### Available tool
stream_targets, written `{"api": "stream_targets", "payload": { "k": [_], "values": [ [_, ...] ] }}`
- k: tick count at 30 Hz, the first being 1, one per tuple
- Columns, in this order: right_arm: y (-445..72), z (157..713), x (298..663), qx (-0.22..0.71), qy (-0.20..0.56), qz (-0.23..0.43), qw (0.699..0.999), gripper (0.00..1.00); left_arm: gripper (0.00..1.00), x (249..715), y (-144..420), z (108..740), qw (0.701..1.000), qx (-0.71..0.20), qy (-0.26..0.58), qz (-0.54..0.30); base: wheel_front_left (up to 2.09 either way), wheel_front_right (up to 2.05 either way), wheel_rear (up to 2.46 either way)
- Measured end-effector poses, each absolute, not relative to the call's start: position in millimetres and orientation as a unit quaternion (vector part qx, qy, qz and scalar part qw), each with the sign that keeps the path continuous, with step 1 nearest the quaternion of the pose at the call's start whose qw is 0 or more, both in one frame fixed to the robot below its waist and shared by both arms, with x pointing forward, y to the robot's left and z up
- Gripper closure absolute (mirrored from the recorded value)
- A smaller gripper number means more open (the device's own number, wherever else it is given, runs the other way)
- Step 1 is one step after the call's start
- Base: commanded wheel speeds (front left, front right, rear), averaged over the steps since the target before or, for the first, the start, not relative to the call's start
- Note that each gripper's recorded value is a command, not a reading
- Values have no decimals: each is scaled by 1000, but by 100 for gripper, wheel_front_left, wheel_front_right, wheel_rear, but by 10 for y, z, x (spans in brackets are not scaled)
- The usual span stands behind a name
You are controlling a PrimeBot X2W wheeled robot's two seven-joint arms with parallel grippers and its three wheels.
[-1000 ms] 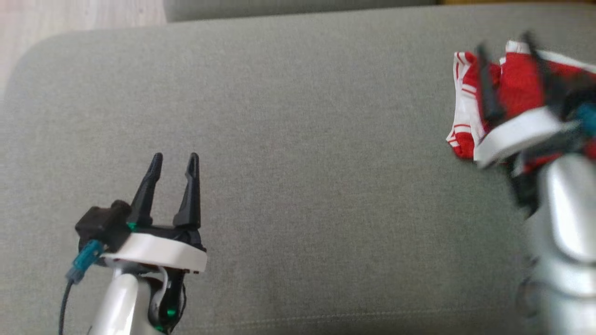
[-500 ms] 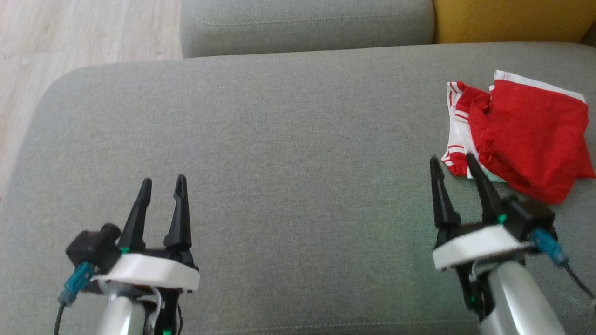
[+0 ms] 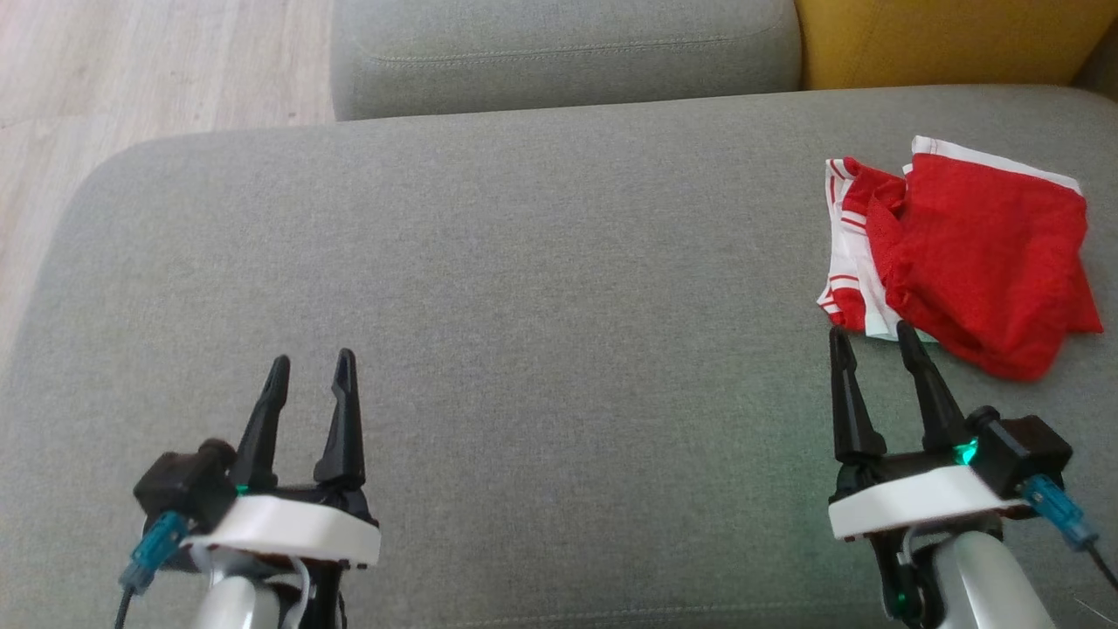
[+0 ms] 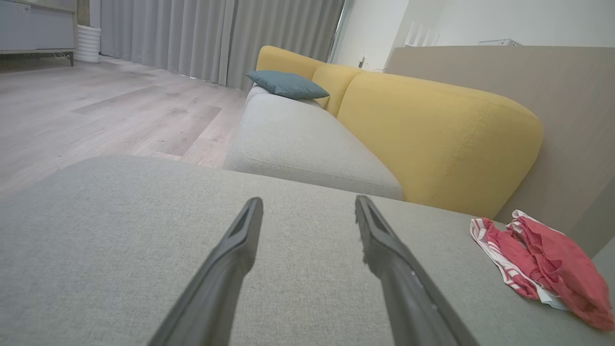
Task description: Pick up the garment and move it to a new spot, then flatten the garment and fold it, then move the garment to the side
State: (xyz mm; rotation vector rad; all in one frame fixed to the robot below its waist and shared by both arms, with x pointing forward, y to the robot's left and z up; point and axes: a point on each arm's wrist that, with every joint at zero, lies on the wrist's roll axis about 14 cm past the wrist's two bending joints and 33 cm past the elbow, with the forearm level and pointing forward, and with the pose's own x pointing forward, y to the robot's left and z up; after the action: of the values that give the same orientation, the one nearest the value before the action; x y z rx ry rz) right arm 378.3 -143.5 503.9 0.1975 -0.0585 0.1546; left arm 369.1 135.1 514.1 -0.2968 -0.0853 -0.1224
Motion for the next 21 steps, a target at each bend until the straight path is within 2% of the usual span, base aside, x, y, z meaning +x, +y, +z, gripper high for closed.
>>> {"api": "stream_targets", "payload": {
  "k": [21],
  "values": [
    [-1446,5059,3790,100,-33,75,992,0,0,3696,1315,5163,986,-148,-45,-64,0,0,0]
  ]
}}
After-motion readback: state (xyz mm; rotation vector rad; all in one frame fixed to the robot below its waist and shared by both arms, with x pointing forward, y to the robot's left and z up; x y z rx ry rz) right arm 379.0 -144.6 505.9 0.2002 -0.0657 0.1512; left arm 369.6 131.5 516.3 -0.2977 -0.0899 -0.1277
